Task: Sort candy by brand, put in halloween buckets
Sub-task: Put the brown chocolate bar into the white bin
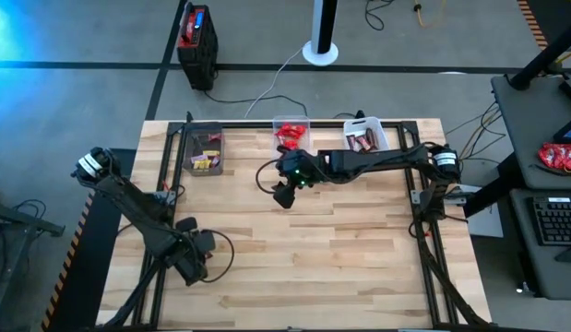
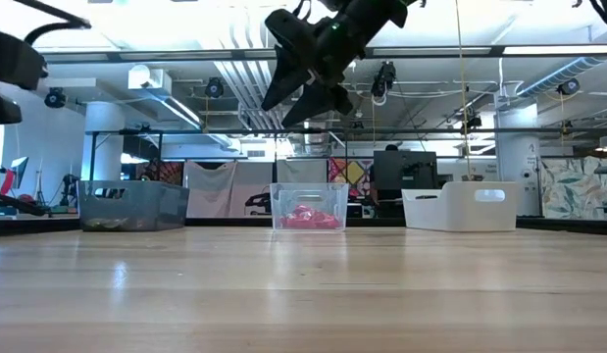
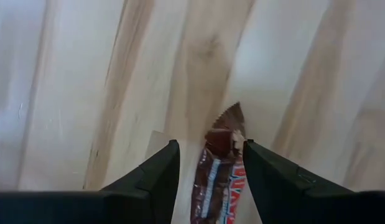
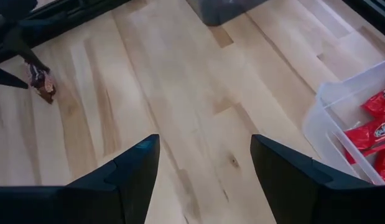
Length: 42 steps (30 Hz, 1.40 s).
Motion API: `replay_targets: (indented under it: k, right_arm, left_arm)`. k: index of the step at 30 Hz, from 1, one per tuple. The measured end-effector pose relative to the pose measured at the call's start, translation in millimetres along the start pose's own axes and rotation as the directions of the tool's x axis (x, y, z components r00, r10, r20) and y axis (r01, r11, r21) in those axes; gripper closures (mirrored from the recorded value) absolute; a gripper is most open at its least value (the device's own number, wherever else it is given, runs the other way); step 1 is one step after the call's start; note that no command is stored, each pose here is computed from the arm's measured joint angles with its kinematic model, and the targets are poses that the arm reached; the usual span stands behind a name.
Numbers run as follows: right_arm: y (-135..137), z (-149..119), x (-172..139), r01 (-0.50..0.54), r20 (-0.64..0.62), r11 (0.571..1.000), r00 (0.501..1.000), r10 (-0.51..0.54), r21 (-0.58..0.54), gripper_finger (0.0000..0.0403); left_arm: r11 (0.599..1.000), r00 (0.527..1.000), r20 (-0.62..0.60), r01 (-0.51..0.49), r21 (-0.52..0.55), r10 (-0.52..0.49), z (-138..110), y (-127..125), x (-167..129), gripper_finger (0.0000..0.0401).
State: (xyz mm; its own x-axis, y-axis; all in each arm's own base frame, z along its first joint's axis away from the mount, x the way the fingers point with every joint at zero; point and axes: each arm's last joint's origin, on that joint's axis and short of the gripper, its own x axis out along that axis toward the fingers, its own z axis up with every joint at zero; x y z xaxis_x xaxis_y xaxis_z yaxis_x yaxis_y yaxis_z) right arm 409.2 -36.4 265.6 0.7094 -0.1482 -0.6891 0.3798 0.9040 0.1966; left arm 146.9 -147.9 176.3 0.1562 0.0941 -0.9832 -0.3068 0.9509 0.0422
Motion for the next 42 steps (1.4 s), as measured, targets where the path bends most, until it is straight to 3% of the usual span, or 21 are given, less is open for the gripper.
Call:
replay_targets:
  k: [10, 18, 24, 28, 30, 33, 37, 42]
  right_arm:
    - [7, -8, 1, 0.005, -0.034, 1.000, 0.999, -0.005, 0.000, 0.0158]
    - [14, -14, 1, 0.000, -0.042, 1.000, 0.999, 0.000, -0.003, 0.0158]
    - [21, -17, 0, -0.011, -0.046, 1.000, 0.999, 0.010, -0.014, 0.0158]
    - [27, -20, 0, -0.022, -0.050, 0.999, 0.999, 0.021, -0.026, 0.0158]
    - [31, -24, 0, -0.030, -0.056, 0.999, 0.998, 0.028, -0.037, 0.0158]
    - [41, -32, 1, -0.054, -0.055, 0.997, 0.997, 0.051, -0.057, 0.0158]
    - [62, -48, 7, -0.134, 0.019, 0.980, 0.990, 0.138, -0.147, 0.0158]
    - [101, -79, 7, -0.230, 0.183, 0.878, 0.926, 0.331, -0.420, 0.0158]
  left_arm:
    - [0.990, 0.999, 0.004, 0.041, 0.138, -0.042, -21, -11, 3, 0.0242]
    - [0.997, 0.999, 0.011, 0.041, 0.072, -0.042, -32, -1, 27, 0.0248]
    - [0.997, 0.999, 0.039, 0.027, 0.071, -0.030, -31, -1, 27, 0.0310]
    - [0.996, 0.993, 0.109, 0.032, 0.085, -0.041, -26, -7, 19, 0.0363]
    - [0.995, 0.986, 0.162, 0.033, 0.097, -0.048, -22, -11, 13, 0.0370]
    - [0.992, 0.958, 0.284, 0.000, 0.123, -0.035, -15, -16, 4, 0.0370]
    - [0.987, 0.869, 0.494, -0.086, 0.138, 0.006, -3, -22, -11, 0.0345]
    - [0.971, 0.735, 0.677, -0.187, 0.148, 0.039, 9, -29, -27, 0.0321]
